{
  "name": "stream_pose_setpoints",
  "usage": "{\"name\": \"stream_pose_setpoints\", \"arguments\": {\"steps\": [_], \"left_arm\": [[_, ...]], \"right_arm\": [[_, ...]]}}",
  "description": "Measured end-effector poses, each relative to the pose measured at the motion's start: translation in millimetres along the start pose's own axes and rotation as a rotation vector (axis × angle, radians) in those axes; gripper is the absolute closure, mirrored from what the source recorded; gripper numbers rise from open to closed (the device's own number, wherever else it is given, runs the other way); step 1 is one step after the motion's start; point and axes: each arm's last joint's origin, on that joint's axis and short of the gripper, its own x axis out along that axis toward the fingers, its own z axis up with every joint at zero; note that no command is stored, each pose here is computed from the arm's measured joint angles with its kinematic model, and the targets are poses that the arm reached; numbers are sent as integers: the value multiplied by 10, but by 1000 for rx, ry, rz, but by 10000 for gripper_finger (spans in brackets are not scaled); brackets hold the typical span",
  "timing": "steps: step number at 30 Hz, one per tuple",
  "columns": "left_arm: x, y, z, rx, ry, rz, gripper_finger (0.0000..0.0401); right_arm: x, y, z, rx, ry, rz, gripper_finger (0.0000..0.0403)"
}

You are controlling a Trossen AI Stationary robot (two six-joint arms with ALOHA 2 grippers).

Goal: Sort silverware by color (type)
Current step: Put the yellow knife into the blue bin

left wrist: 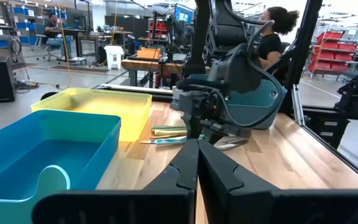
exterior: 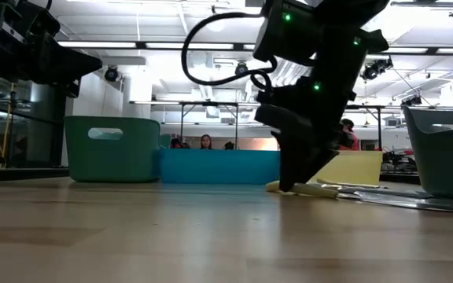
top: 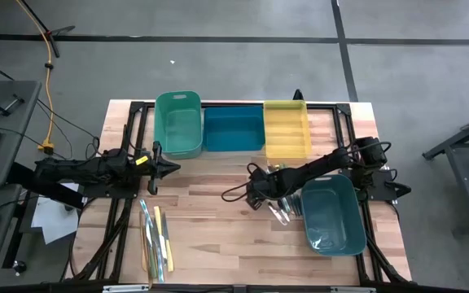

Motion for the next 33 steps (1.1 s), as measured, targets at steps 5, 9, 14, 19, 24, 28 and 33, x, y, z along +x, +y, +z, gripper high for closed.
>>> {"name": "stream_pose_setpoints", "arguments": {"steps": [5,9,14,19,24,28,33], "left_arm": [[0,0,0,0,0,0,400],[0,0,0,0,0,0,400],[0,0,0,0,0,0,400],[0,0,0,0,0,0,400],[0,0,0,0,0,0,400],[0,0,0,0,0,0,400],[0,0,0,0,0,0,400]], "right_arm": [[0,-1,-5,-8,12,5,279],[-1,-6,-17,-27,39,12,279],[-1,-5,-18,-42,41,14,279],[19,-3,-25,-54,45,10,279],[117,0,-59,-64,54,-22,286],[135,0,-64,-72,43,-37,310],[136,-4,-63,-91,35,-43,334]]}}
